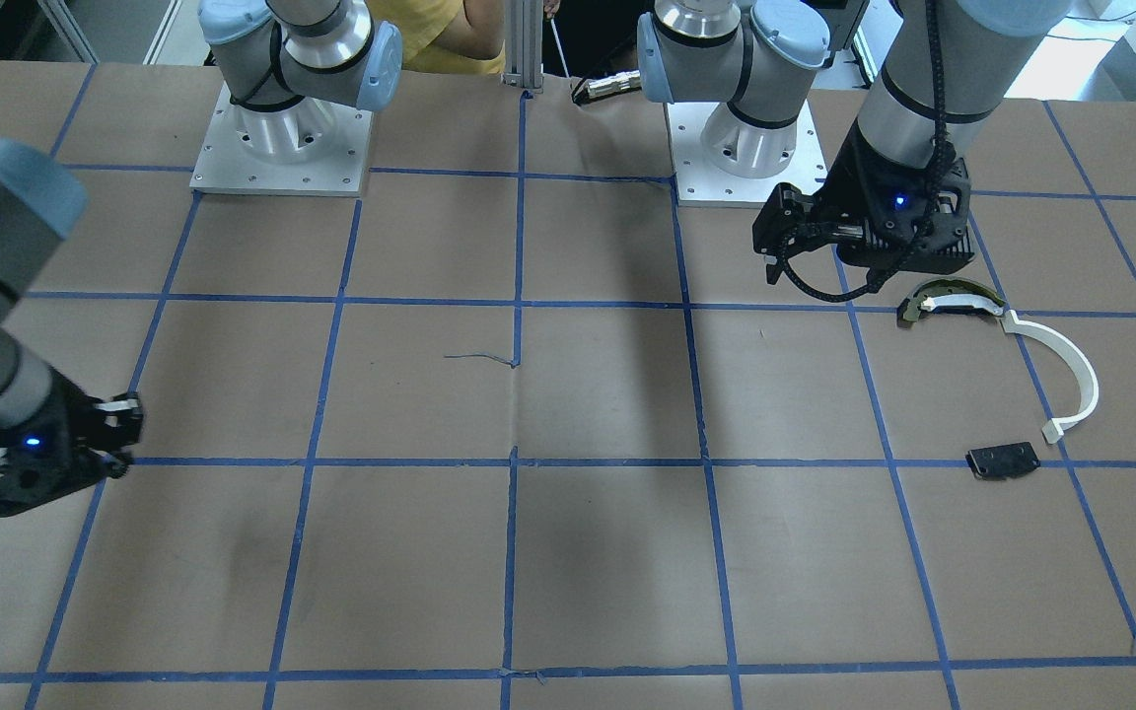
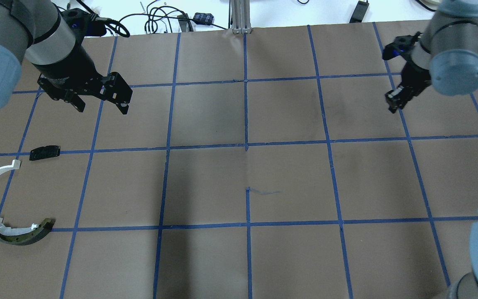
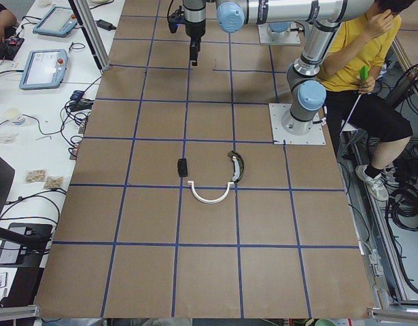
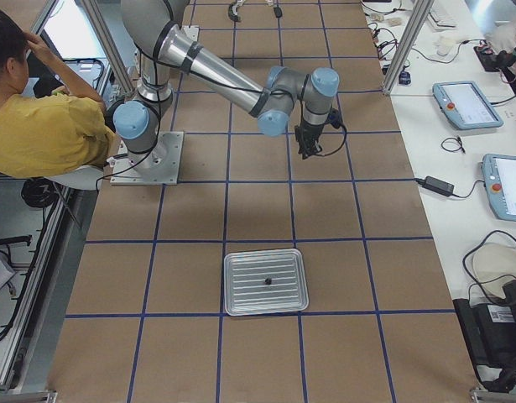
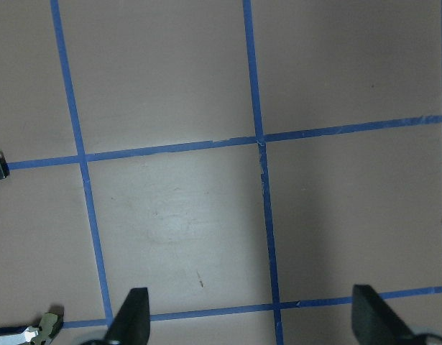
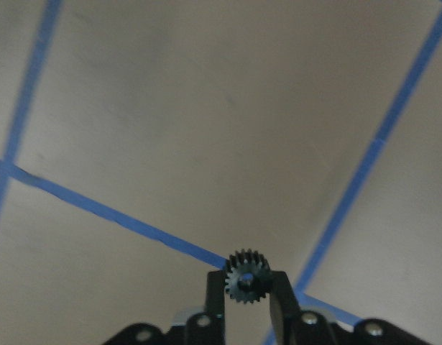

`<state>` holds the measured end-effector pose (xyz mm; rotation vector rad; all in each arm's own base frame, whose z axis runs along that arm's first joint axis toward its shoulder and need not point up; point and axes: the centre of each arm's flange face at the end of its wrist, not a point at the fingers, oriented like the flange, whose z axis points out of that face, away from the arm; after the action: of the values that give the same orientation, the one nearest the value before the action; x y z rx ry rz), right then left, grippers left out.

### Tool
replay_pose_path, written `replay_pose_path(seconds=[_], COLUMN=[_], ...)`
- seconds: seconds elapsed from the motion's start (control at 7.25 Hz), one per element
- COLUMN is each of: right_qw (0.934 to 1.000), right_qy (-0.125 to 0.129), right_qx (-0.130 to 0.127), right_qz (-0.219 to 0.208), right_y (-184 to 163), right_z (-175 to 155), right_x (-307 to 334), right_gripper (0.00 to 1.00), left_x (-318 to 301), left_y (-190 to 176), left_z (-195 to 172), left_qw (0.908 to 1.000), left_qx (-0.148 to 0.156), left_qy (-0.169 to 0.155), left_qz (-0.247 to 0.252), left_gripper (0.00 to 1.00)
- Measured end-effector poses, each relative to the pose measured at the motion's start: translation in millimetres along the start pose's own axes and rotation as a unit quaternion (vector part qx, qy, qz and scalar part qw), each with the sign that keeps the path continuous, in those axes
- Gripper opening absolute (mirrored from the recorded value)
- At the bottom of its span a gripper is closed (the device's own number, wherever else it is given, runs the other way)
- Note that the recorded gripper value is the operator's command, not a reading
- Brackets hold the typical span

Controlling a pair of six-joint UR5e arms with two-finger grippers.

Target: Place bearing gear from tray to pile

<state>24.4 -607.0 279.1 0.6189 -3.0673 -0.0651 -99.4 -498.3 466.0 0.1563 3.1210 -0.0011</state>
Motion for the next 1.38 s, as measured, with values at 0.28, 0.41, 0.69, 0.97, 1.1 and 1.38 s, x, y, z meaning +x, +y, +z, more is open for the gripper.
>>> replay_pose_path(seconds=[0.28, 0.41, 0.69, 0.97, 1.1, 1.38], right_qw=[0.9956, 0.9931, 0.9867, 0.9851, 0.9847, 0.9822], right_qy=[-0.026, -0.033, -0.045, -0.046, -0.045, -0.042], right_qx=[0.028, 0.041, 0.051, 0.039, 0.037, 0.037], right_qz=[0.086, 0.105, 0.147, 0.161, 0.164, 0.179], right_y=[-46, -54, -50, -42, -42, -54], right_z=[1, 12, 44, 65, 69, 29], right_x=[-184, -274, -387, -411, -407, -329], right_gripper=[0.02, 0.05, 0.48, 1.00, 1.00, 1.00], left_x=[0, 0, -1, -2, -4, -8], left_y=[0, -1, -1, -3, -6, -12], left_z=[1, 1, 2, 4, 5, 9], left_qw=[1.0000, 1.0000, 1.0000, 1.0000, 1.0000, 1.0000], left_qx=[-0.001, -0.001, -0.002, -0.003, 0.001, 0.007], left_qy=[0.000, 0.000, 0.000, 0.000, 0.002, 0.003], left_qz=[0.001, 0.002, 0.002, 0.002, 0.001, -0.005], left_gripper=[1.00, 1.00, 1.00, 1.00, 1.00, 1.00])
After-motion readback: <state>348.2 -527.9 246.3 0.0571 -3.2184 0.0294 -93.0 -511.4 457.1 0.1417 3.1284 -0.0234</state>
